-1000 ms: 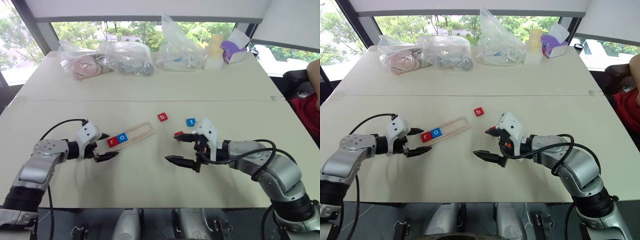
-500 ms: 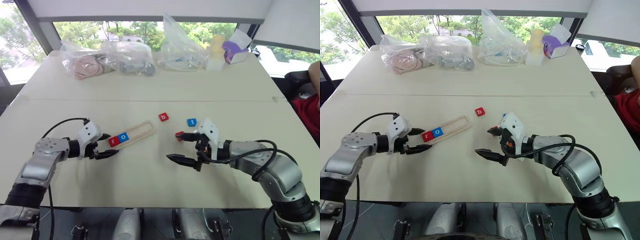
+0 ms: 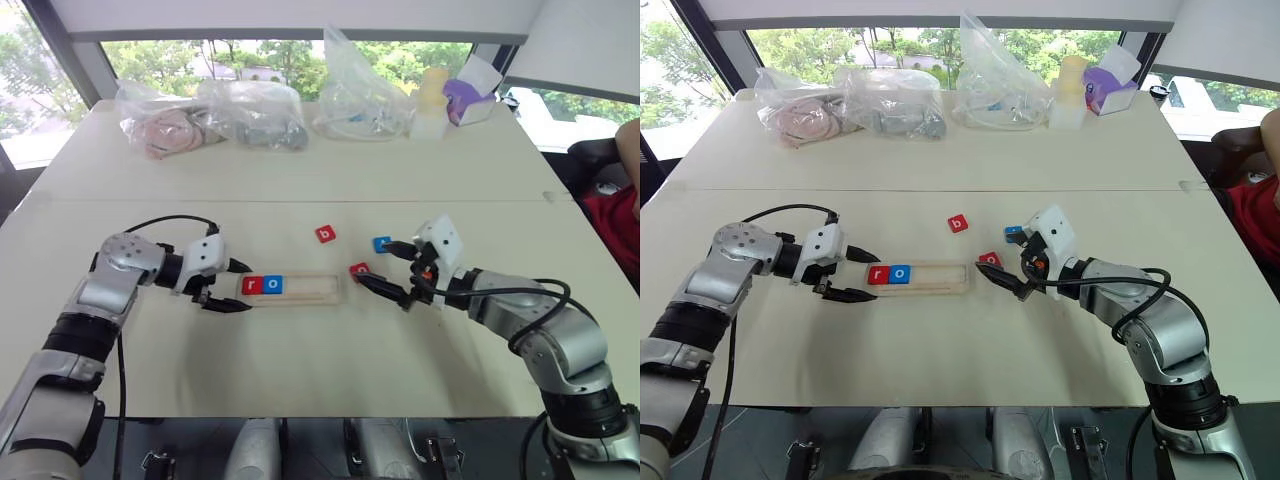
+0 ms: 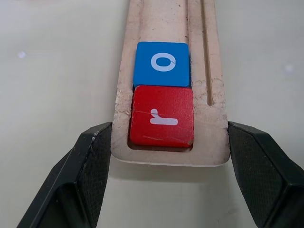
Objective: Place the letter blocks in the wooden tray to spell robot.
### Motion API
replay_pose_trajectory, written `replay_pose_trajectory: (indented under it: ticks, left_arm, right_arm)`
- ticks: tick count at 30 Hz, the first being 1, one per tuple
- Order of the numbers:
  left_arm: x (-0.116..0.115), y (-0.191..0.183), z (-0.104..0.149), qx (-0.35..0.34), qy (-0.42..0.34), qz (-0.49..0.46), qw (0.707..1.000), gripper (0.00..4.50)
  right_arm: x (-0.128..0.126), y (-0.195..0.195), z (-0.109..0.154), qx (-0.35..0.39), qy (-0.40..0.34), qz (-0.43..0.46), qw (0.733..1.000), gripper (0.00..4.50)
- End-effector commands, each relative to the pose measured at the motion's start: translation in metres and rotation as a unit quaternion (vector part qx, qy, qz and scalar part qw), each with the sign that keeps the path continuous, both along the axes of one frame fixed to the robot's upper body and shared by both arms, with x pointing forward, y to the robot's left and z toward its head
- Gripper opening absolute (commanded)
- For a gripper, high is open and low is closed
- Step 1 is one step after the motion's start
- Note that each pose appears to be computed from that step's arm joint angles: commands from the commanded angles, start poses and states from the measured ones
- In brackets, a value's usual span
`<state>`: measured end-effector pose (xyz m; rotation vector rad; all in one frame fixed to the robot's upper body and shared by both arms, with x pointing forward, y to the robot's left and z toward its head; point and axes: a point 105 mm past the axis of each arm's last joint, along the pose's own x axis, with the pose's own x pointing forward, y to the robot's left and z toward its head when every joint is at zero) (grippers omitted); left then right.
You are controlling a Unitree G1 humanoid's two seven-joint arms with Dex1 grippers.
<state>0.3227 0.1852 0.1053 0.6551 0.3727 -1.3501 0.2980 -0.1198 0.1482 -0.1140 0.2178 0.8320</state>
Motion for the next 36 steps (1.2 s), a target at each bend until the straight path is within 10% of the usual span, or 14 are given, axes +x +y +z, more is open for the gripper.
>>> replay_pose_trajectory:
  ticks: [1,3,6,24,31,36]
  left_arm:
    - [0.004,0.0,0.005,0.004,-0.017,-0.006,1.0,3.13]
    - [0.006,0.002,0.001,0.013,-0.023,0.0,1.0,3.13]
    - [0.001,0.001,-0.003,0.002,-0.005,-0.001,1.0,4.48]
    - [-0.026,0.054,0.011,-0.004,0.023,0.124,0.992,4.48]
    - [-0.021,0.046,0.088,-0.191,-0.001,0.218,0.957,4.48]
    - [-0.038,0.021,0.097,-0.238,-0.003,0.225,0.945,4.48]
  right_arm:
    - [-0.002,0.0,0.016,0.01,-0.034,-0.007,0.999,4.5]
    - [-0.001,0.001,0.015,0.01,-0.034,-0.009,0.999,4.5]
    - [0.0,0.002,0.012,0.006,-0.032,-0.014,0.999,4.5]
    - [0.068,0.03,0.007,-0.055,-0.065,-0.054,0.995,4.5]
    - [0.079,0.075,0.003,-0.055,-0.048,-0.051,0.996,4.5]
    - [0.086,0.084,-0.011,-0.064,-0.004,-0.076,0.995,4.5]
